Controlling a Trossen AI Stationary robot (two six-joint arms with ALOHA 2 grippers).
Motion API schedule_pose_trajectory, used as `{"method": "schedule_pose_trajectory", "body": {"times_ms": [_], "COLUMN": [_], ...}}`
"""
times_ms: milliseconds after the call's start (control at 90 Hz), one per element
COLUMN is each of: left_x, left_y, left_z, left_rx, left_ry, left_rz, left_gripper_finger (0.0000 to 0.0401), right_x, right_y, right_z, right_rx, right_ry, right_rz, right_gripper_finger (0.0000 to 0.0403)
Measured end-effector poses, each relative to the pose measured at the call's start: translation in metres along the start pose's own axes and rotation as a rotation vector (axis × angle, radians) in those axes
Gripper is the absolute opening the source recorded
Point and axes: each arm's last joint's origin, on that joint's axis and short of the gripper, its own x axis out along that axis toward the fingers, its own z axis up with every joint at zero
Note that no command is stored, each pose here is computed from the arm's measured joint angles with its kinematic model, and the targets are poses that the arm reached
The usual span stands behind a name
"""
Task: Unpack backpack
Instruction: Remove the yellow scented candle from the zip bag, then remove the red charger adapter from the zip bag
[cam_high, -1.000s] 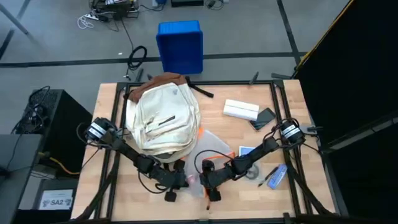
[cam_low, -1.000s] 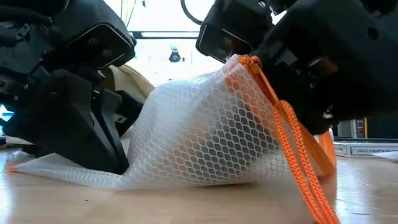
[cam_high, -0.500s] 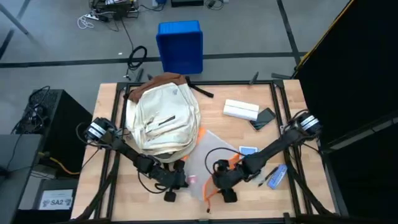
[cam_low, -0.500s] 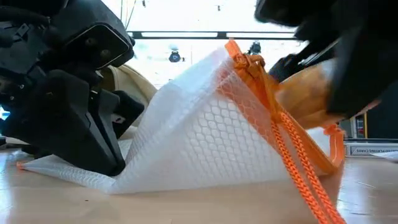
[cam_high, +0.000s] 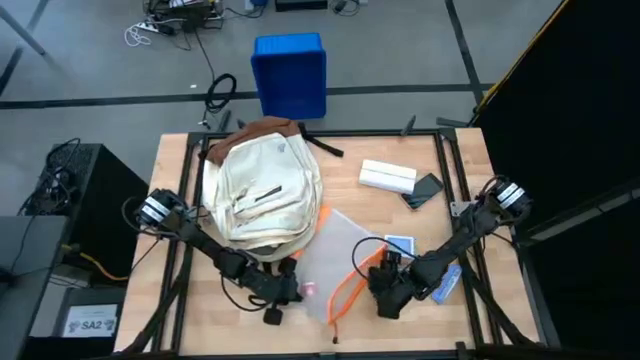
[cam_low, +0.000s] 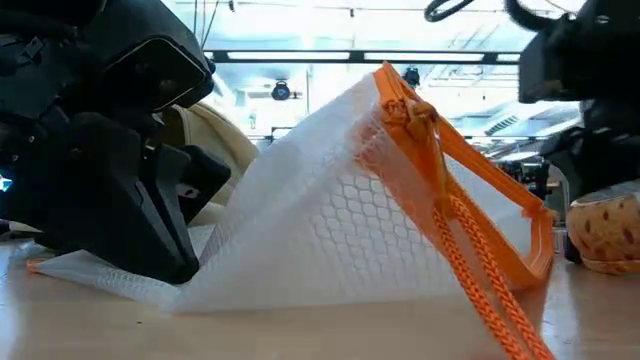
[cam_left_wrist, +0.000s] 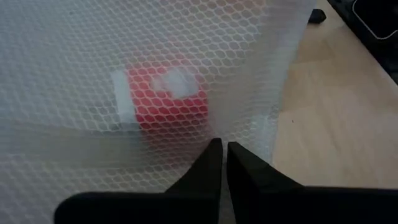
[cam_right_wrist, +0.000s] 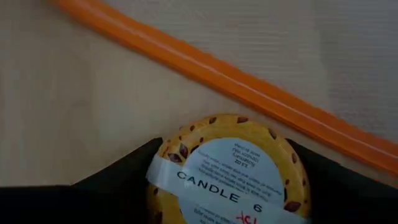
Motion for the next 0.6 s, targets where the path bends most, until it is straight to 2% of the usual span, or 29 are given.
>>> {"method": "schedule_pose_trajectory", "body": {"times_ms": [122, 256, 456, 600], "left_x": [0.0, 0.0, -0.002, -0.009], "left_y": [0.0, -0.001, -0.001, -0.002], "left_z": [0.001, 0.001, 0.002, 0.008], "left_rx": [-0.002, -0.003, -0.003, 0.001], "left_ry": [-0.009, -0.006, -0.007, -0.014], "left_rz": [-0.006, -0.024, -0.034, -0.037], "left_gripper_finger": [0.0, 0.0, 0.0, 0.0], "right_x": [0.0, -0.005, -0.03, -0.038], "right_y": [-0.001, 0.001, 0.003, 0.008], "right_z": [-0.002, 0.003, 0.018, 0.027], "right_rx": [0.049, 0.031, 0.042, 0.061], "right_ry": [0.005, 0.04, -0.012, -0.117], "right_rz": [-0.007, 0.021, 0.092, 0.136], "right_gripper_finger": [0.0304, 0.0338, 0.0343, 0.0343]}}
